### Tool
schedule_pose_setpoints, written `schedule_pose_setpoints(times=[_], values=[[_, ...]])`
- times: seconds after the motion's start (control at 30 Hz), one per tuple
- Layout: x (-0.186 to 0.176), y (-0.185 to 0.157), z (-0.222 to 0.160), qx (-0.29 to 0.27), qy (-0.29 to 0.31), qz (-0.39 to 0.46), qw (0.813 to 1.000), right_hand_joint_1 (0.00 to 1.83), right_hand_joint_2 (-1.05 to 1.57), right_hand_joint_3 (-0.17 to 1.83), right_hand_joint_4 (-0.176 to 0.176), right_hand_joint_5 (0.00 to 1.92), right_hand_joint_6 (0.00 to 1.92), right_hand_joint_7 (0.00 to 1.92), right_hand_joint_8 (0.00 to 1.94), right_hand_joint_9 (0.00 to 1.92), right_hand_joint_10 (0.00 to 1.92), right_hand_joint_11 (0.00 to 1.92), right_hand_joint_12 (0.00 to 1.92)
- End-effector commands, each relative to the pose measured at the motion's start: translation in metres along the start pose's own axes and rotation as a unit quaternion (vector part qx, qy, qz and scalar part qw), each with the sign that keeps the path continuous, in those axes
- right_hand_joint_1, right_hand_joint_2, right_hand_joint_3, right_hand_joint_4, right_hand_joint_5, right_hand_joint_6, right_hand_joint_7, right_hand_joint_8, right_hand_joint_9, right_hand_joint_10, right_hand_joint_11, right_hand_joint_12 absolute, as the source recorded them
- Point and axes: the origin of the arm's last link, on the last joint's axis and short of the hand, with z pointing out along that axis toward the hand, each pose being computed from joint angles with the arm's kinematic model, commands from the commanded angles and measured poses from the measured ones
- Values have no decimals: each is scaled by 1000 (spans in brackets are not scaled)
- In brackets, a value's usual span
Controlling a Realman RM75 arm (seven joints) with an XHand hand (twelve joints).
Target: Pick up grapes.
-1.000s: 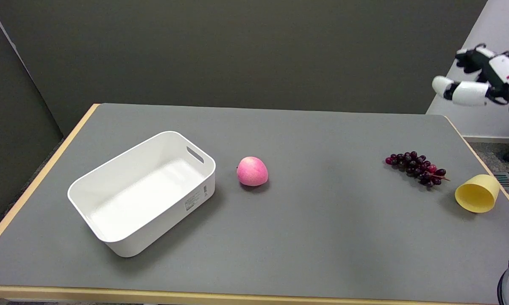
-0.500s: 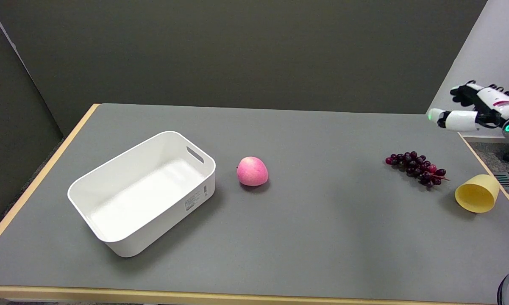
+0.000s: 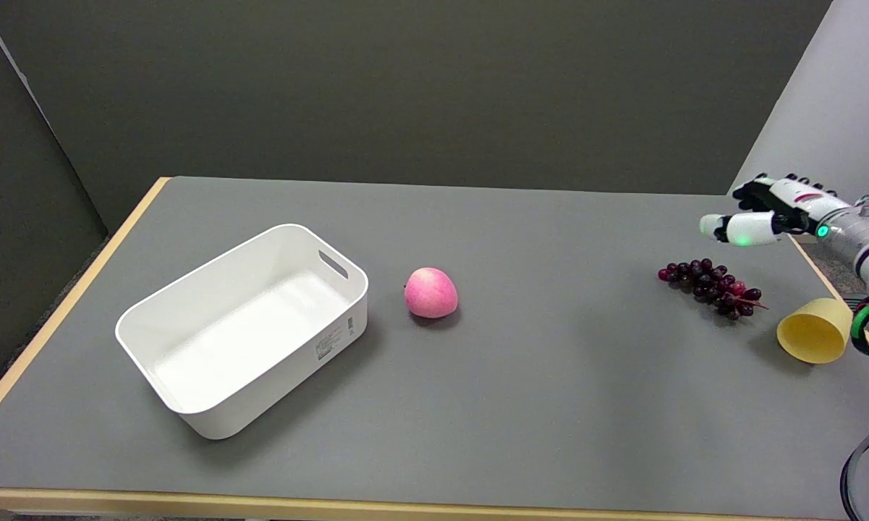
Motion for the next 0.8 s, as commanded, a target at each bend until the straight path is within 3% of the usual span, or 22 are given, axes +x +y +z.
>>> schedule_pose_setpoints(times=[0.03,0.8], values=[[-28,12,9,-41,-65,-12,997,449,626,779,-175,174,432,229,454,121,922,289,1592],[-56,14,14,-45,-101,11,994,457,620,785,-175,169,425,221,439,115,907,294,1594]])
